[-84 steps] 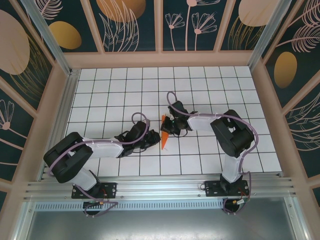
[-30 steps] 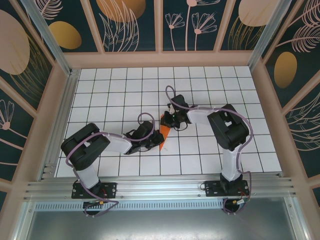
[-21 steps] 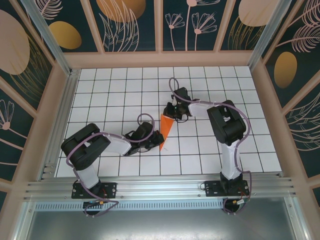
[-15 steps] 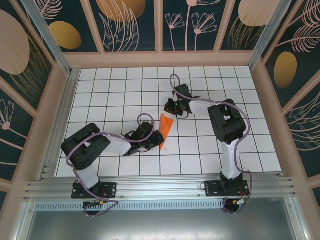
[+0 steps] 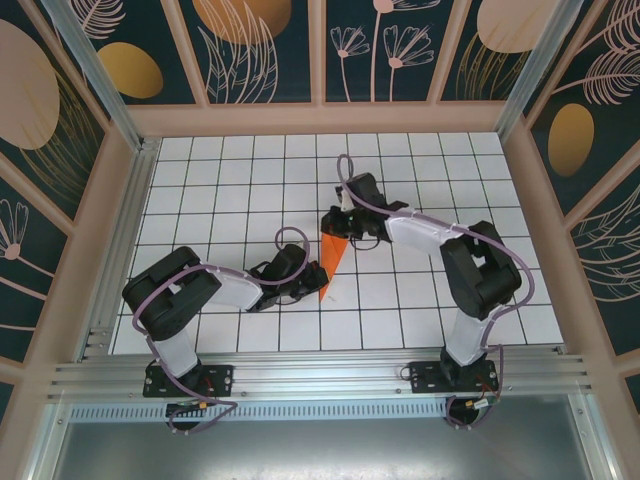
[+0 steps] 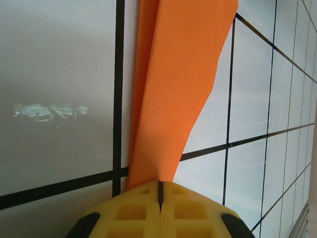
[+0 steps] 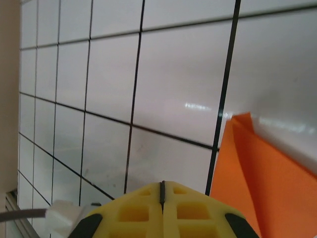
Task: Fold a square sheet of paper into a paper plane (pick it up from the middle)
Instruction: Fold the wing for the fifth time at the center of the table.
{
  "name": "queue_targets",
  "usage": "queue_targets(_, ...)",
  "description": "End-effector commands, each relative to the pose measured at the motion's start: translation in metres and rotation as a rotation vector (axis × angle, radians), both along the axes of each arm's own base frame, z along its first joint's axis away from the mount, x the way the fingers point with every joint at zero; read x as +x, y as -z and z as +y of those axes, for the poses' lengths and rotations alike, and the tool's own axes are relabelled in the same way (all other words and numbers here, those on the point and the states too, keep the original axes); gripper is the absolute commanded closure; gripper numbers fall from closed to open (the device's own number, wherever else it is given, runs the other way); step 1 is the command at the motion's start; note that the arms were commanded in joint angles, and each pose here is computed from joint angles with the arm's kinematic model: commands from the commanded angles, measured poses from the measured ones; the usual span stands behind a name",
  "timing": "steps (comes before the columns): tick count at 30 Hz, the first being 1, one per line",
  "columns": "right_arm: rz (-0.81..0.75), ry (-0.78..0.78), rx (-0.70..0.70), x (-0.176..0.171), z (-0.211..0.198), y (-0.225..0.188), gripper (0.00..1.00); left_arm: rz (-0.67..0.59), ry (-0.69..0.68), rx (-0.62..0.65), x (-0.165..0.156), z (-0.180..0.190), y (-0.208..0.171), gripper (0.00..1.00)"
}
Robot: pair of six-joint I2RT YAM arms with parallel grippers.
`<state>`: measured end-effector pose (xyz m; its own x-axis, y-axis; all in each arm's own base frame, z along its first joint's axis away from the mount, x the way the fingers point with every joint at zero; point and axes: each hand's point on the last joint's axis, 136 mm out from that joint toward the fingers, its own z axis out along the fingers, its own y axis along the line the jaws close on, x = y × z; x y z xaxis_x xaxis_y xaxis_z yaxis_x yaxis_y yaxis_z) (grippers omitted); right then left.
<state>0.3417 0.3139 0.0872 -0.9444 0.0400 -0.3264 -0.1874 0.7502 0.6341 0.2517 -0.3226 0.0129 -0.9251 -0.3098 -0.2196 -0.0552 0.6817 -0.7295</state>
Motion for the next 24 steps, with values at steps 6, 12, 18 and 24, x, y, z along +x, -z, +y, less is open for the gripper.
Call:
queue_targets(6,0.147,-0.027,-0.044,-0.027,0.009,0.046,0.97,0.211,0.048,0.225,-0.055,0.043,0.069,1.00)
queue_targets(12,0.181,-0.030,-0.088,-0.025,0.009,0.067,0.98,0.209,0.061,0.216,-0.055,0.040,0.068,1.00)
queue_targets(18,0.167,0.007,-0.114,-0.008,0.003,0.074,0.98,0.225,0.084,0.224,-0.062,0.043,0.072,1.00)
queue_targets(24,0.161,0.055,-0.115,0.015,-0.007,0.081,0.98,0.254,0.090,0.228,-0.072,0.050,0.081,1.00)
